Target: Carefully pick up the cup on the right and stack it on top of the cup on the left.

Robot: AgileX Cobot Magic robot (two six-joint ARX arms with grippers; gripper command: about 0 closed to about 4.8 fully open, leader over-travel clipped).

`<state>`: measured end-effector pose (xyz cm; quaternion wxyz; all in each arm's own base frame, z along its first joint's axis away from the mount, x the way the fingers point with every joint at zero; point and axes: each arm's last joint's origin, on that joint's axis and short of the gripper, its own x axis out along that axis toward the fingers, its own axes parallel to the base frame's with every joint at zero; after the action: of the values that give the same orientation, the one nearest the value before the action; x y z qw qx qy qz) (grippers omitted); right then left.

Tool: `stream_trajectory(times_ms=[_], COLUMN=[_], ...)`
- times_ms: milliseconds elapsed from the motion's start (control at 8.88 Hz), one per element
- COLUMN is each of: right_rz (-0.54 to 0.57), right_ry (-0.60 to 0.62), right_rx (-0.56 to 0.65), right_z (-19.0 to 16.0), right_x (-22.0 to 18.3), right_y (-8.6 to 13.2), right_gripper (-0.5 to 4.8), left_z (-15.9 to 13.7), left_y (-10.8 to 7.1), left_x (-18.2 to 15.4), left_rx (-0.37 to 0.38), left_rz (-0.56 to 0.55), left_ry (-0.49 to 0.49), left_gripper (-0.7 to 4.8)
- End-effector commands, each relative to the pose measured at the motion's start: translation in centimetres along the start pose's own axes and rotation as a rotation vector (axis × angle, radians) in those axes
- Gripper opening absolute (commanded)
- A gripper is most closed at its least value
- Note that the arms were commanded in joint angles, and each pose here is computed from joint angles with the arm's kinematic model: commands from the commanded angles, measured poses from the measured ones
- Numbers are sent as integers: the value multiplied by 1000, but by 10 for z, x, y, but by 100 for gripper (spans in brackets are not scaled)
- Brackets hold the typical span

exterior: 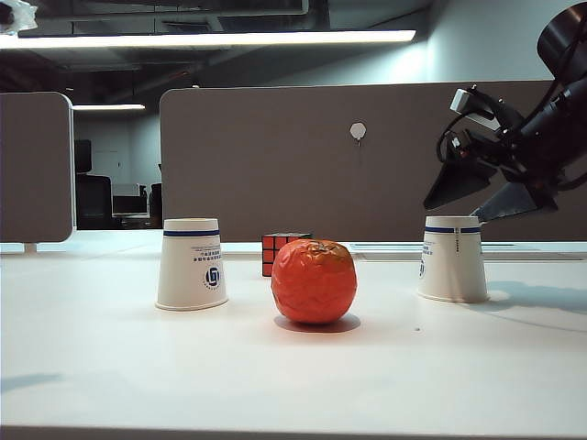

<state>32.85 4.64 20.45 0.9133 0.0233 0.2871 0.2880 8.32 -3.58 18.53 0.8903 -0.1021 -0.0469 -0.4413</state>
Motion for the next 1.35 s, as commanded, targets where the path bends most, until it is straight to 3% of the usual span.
stream_trajectory(times_ms=[113, 450, 788, 901, 1014, 1239, 1351], right_rz=[3, 8, -17, -16, 58, 155, 300], right_ry=[36, 73, 19, 15, -15, -117, -171], right_rx=[18, 38, 8, 6, -45, -47, -124], right_z=[-5, -14, -8, -8, -2, 33, 61], right_x=[4, 13, 13, 13, 22, 24, 30], right_y=[-2, -5, -7, -7, 14, 32, 74], right_gripper=[420, 422, 417, 333, 300, 300, 301], left_z=[2, 2, 2, 2, 2, 2, 2], left_y=[0, 0, 0, 0, 0, 0, 0], left_x=[0, 0, 0, 0, 0, 0, 0], left_rx=[4, 4, 4, 4, 4, 3, 4], left_rz=[-1, -1, -2, -2, -1, -1, -1], left_ry=[-11, -11, -11, -11, -11, -11, -11], left_gripper=[-3, -3, -3, -3, -3, -3, -2])
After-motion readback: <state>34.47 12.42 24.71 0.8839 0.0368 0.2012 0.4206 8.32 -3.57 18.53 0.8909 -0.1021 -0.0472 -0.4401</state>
